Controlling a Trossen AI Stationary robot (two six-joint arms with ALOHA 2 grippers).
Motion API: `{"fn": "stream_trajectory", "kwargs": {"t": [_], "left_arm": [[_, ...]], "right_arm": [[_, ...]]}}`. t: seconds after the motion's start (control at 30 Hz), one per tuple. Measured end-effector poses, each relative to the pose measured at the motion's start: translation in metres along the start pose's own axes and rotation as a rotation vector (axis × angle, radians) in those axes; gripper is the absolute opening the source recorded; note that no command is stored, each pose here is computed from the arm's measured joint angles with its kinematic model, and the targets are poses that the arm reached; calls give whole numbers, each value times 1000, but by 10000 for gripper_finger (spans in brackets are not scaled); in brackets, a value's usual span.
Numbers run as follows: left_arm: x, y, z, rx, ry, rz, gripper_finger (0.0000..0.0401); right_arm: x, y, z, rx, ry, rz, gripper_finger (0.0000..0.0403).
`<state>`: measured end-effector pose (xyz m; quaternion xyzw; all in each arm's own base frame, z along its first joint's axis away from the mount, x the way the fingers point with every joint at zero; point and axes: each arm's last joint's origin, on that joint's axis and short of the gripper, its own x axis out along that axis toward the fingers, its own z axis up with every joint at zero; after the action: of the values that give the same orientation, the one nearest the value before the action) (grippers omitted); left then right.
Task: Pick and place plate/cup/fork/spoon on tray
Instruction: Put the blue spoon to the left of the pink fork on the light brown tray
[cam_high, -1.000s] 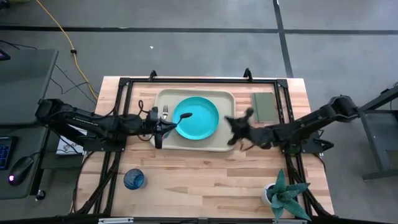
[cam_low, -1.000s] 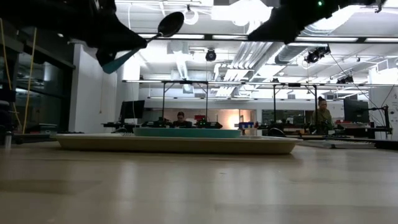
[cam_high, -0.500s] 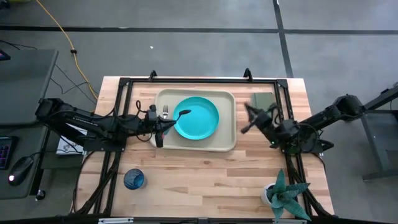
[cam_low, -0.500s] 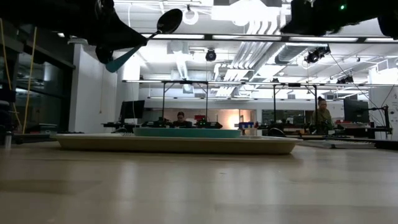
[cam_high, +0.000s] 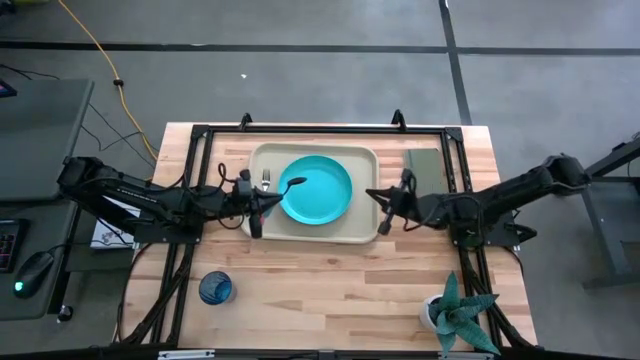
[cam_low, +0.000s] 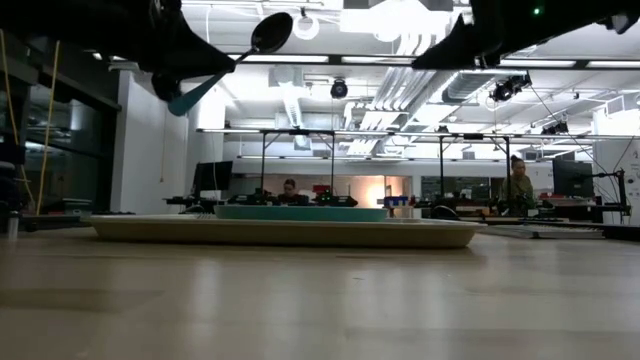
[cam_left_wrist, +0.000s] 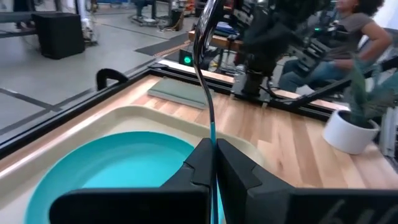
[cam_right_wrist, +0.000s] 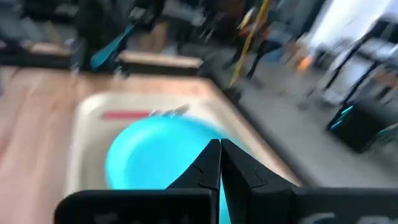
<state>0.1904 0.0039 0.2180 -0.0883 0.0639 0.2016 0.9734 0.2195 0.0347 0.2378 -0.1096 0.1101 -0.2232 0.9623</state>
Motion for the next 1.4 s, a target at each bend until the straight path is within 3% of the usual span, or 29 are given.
{"fn": "stream_trajectory", "kwargs": {"t": [0.1,0.4,0.6,0.73,1.0,1.4], "left_arm": [[0,1,-1,4,4,33,0],[0,15,-16,-58,128,215,0],[0,40,-29,-171,240,421,0],[-5,52,-45,-260,222,570,0],[-18,56,-82,-498,193,597,0],[-29,52,-99,-570,222,673,0]], "right_arm": [[5,-4,-4,42,69,65,0],[11,-12,-7,129,96,34,0],[11,-12,-7,155,95,41,0],[11,-11,-7,156,94,51,0],[11,-10,-7,155,94,85,0],[11,-10,-7,155,93,85,0]]}}
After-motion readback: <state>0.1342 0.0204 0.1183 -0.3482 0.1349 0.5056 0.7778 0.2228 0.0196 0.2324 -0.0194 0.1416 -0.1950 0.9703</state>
